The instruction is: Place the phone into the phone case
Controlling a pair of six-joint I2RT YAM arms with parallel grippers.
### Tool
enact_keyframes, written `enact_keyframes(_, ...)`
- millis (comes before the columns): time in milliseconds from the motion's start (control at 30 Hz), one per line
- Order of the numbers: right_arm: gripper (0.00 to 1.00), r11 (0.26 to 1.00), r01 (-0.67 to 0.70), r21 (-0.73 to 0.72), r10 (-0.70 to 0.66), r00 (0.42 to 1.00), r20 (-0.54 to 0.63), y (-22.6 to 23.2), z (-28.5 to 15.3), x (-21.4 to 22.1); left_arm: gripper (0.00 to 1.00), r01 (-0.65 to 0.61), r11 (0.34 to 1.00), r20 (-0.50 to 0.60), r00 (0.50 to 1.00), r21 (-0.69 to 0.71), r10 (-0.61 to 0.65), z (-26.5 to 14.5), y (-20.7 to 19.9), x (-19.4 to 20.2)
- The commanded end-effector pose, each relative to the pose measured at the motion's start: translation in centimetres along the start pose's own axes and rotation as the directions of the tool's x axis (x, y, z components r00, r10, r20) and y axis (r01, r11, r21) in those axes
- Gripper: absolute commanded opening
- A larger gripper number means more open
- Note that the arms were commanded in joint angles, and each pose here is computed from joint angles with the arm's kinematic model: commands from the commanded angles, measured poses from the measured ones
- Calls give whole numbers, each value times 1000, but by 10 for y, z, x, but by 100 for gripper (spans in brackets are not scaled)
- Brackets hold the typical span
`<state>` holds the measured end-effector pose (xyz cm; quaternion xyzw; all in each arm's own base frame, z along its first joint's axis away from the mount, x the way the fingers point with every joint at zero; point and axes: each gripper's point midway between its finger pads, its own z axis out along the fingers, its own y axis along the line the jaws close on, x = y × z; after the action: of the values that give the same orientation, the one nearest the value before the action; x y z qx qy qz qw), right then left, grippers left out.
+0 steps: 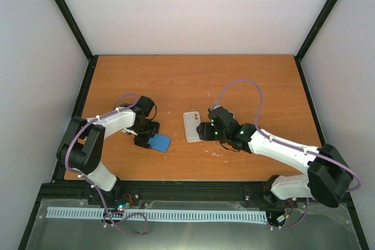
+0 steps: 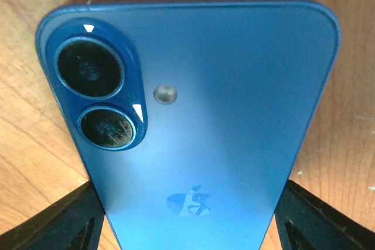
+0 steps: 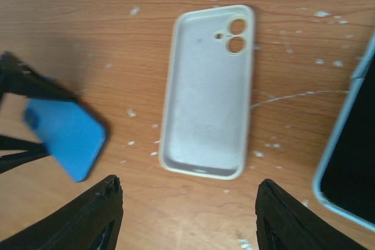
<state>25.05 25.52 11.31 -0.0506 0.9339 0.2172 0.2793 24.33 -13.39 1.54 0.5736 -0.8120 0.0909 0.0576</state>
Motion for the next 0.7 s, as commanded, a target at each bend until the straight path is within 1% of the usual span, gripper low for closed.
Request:
enact_keyframes(0, 61, 971, 27, -238, -14, 998, 57, 40, -18, -6, 67, -78, 991, -59, 995, 107, 85, -9, -13, 12)
enact_keyframes(133, 61, 922, 45, -385, -7, 995, 99, 60, -28, -6, 67, -132, 970, -62, 987, 205, 148, -29, -30, 21)
enact_keyframes(233, 61, 889, 42, -456, 2, 995, 95, 70, -28, -1, 67, -175, 936, -70, 976, 305, 206, -49, -45, 33)
enact_keyframes(367, 58, 889, 26, -457, 16, 996, 87, 75, -20, -1, 68, -212, 890, -102, 956, 404, 274, -68, -54, 54)
enact_keyframes(467, 54, 882, 19, -472, 21, 997, 81, 84, -15, -2, 68, -230, 865, -113, 944, 446, 310, -77, -57, 66)
enact_keyframes(567, 51, 877, 41, -478, 7, 995, 99, 95, -12, -4, 68, -238, 848, -128, 934, 473, 333, -82, -57, 74)
enact_keyframes(667, 48, 893, 25, -450, 10, 997, 74, 97, 0, -2, 68, -240, 837, -140, 927, 492, 348, -86, -57, 80)
